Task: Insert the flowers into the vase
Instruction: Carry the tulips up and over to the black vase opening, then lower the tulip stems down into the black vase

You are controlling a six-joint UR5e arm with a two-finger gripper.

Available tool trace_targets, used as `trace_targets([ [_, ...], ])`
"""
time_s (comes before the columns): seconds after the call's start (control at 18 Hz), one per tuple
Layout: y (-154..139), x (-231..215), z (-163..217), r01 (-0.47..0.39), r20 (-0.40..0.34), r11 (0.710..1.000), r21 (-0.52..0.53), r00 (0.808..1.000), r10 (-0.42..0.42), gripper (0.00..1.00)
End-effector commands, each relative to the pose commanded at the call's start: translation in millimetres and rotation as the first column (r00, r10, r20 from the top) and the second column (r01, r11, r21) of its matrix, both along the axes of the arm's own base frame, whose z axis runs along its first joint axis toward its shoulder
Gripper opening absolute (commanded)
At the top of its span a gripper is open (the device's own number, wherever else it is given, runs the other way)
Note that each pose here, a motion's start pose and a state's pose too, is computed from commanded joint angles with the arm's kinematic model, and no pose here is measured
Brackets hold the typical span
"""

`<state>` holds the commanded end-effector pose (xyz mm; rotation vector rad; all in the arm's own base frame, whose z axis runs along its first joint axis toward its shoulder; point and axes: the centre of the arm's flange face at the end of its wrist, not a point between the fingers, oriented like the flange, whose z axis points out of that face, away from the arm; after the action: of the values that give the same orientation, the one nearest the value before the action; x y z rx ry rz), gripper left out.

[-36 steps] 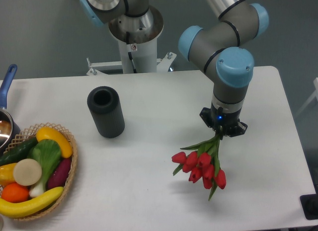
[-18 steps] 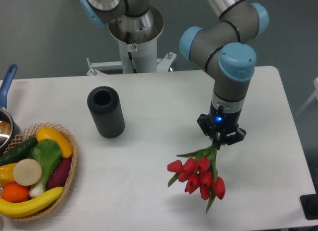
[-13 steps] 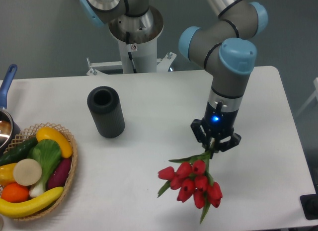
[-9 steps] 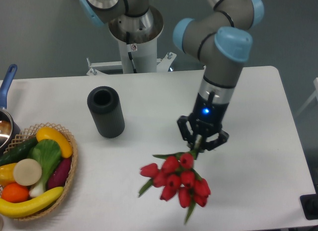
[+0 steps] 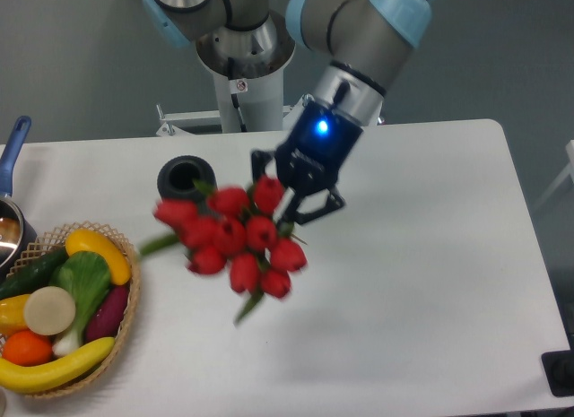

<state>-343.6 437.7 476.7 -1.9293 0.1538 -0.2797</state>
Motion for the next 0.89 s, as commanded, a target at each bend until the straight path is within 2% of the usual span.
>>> trace_targets([
  [0.11, -7.4, 8.9, 1.2, 0.018, 0.034, 0.999, 0.044, 0.999, -0.020, 0.00],
  [0.33, -22.7, 27.4, -19.5, 0.036, 0.093, 0.996, 0.083, 0.995, -0.044, 0.00],
  [0.56, -32.7, 41.7, -15.9, 0.059, 0.104, 0.987, 0.147, 0.992, -0.075, 0.00],
  [0.89, -52.7, 52.4, -5.8, 0.036, 0.104, 0.985, 0.171, 0.993, -0.054, 0.01],
])
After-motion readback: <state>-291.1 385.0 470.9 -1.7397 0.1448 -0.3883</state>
